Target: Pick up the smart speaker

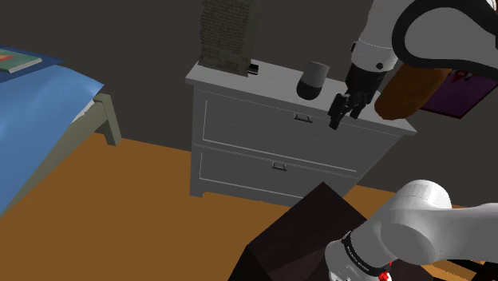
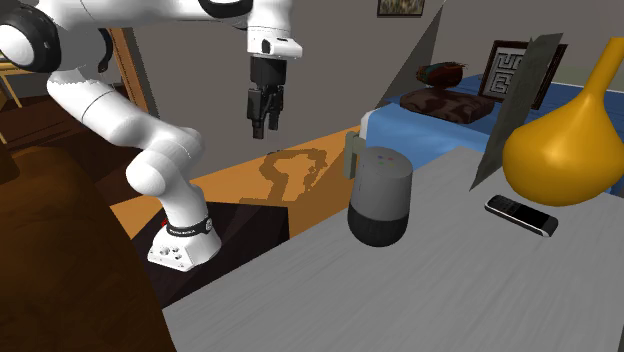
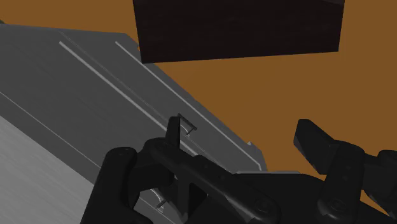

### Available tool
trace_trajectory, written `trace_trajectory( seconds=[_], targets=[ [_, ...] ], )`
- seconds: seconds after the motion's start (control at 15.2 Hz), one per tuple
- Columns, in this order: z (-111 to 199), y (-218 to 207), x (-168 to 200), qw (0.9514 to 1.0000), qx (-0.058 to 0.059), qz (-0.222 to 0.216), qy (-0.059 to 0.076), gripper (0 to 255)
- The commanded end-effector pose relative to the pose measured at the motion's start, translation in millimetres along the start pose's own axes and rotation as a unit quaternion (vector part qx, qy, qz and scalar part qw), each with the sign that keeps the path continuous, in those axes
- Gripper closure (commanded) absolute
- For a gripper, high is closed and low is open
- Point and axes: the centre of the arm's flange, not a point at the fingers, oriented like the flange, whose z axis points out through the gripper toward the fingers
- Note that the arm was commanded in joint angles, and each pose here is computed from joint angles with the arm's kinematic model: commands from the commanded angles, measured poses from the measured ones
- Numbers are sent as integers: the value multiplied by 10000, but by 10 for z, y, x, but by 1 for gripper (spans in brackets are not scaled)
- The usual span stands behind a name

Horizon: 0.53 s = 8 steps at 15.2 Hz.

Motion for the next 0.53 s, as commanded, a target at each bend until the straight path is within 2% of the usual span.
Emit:
trace_trajectory(
  seconds=[0.0,0.46],
  targets=[
    [0,0,0,10000,0,0,0,0],
    [-243,639,715,9995,317,87,-26,0]
  ],
)
